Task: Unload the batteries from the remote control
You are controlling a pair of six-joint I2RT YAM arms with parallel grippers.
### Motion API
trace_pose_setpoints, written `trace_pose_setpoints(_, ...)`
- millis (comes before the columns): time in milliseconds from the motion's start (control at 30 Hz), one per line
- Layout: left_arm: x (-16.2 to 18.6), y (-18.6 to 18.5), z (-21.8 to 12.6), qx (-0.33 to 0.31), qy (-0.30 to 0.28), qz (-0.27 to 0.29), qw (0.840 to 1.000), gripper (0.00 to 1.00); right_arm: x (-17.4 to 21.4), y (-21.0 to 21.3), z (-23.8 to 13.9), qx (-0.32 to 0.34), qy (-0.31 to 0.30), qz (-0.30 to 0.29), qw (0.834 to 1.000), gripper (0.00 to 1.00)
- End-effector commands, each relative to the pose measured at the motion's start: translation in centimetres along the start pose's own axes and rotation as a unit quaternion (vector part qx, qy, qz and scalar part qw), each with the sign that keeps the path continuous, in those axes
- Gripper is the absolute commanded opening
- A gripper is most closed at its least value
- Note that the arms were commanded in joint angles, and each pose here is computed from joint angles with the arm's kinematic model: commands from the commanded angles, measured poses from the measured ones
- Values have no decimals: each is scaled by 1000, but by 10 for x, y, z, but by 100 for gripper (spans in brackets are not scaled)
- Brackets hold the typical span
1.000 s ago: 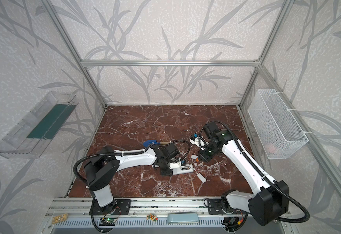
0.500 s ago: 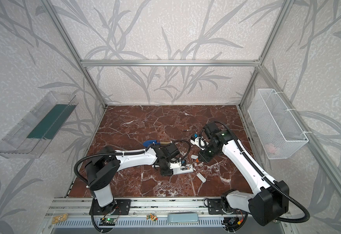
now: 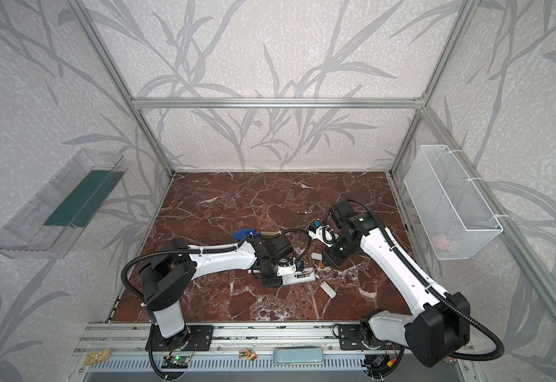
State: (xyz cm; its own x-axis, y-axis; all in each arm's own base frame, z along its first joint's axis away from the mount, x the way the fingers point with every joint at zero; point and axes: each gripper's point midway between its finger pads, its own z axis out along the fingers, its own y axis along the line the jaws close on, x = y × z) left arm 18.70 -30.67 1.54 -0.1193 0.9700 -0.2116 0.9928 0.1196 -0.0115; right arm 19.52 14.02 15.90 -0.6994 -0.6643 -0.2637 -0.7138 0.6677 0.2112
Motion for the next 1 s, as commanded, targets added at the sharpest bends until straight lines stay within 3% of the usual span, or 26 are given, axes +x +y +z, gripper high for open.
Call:
trace_pose_setpoints(0,26,-12,23,23,56,5,998,11,4,0,-3,8,13,-11,1000,0)
trace_pose_setpoints(800,27,-12,23,18,66,10,998,11,-1,2,7,1,11,-35,999,0)
trace_pose_setpoints(967,27,-12,24,18,67,12,998,10,12,0,9,31,50,-85,995,0)
